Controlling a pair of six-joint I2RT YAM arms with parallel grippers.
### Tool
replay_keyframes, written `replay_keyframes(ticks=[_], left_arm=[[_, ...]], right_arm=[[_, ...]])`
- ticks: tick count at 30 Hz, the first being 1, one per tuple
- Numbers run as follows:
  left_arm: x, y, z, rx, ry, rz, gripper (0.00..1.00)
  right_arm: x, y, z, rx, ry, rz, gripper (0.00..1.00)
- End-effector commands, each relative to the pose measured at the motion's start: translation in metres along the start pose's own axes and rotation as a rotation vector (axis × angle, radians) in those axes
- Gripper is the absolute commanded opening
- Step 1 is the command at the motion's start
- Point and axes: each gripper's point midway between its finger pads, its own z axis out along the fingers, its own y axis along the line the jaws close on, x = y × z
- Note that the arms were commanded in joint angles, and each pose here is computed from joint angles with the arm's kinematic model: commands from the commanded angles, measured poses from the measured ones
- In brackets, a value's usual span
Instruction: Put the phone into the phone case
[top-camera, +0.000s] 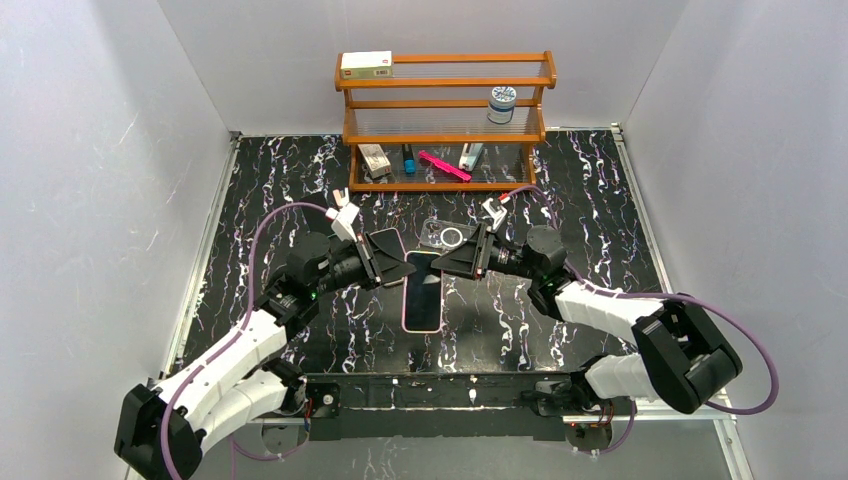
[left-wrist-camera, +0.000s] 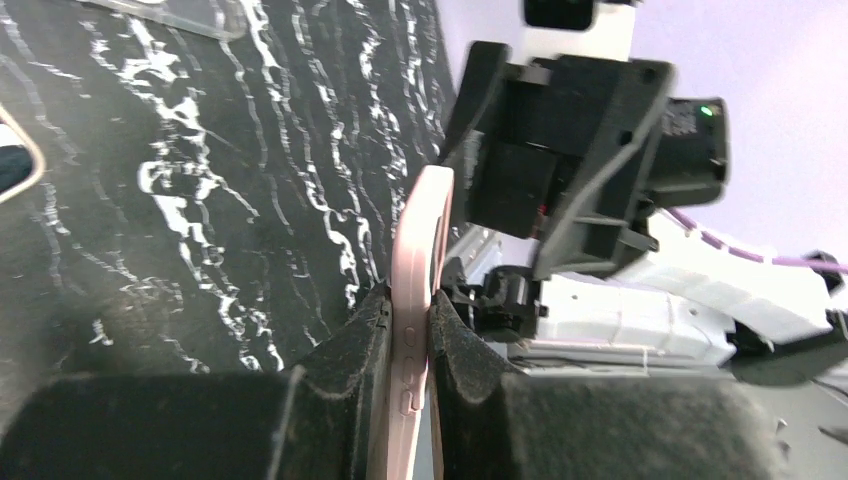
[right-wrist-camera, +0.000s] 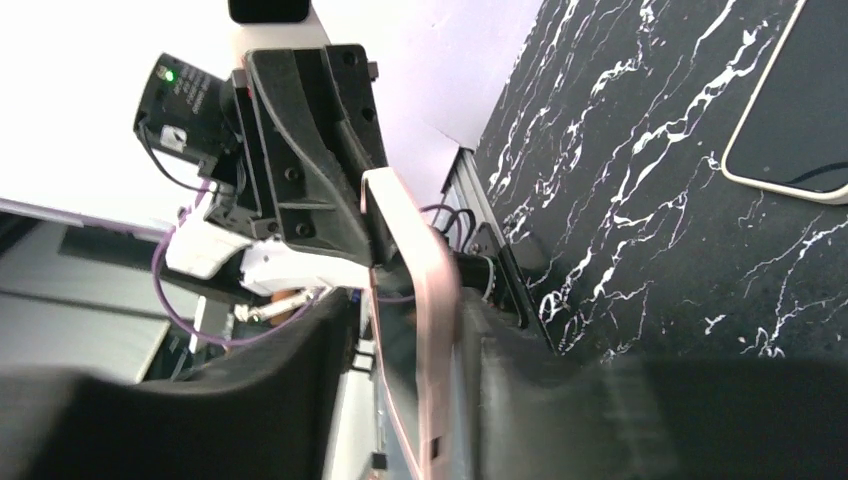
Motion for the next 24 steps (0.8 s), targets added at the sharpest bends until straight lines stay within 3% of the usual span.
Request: replay_keyframes(ticks=[1,4,5,9,14,18,24], left_arm=[[-0.021,0.016,-0.006,-0.126,-0.091,0.026,0.00],[-0.029,0.034,-0.011,-0.232,-0.120,0.038,0.00],[-0.034,0.042,-0.015,-0.280,-0.130,0.043,0.00],[-0.051,0.078,-0.034,-0.470,-0.151,0.025,0.00],[-0.071,0.120,-0.056,-0.655,-0.168,-0.005,0.00],[-0.070,0.151,-0.060,-0.711,-0.138,-0.070,0.00],[-0.063,0.186,-0.064,-0.734,-0.130,-0.155,0.00]], right_arm=[[-0.011,0.013,-0.007,-0.003,-0.061,-0.087,0.74],[-0.011,0.008,-0.011,0.034,-0.074,-0.094,0.96],[-0.011,0.006,-0.012,0.047,-0.075,-0.095,0.98],[-0.014,-0.002,-0.014,0.122,-0.080,-0.134,0.99],[-0.023,-0.028,-0.020,0.342,-0.068,-0.151,0.99],[-0.024,-0.039,-0.025,0.438,-0.035,-0.160,0.99],[-0.019,-0.040,-0.029,0.430,-0.022,-0.201,0.99]])
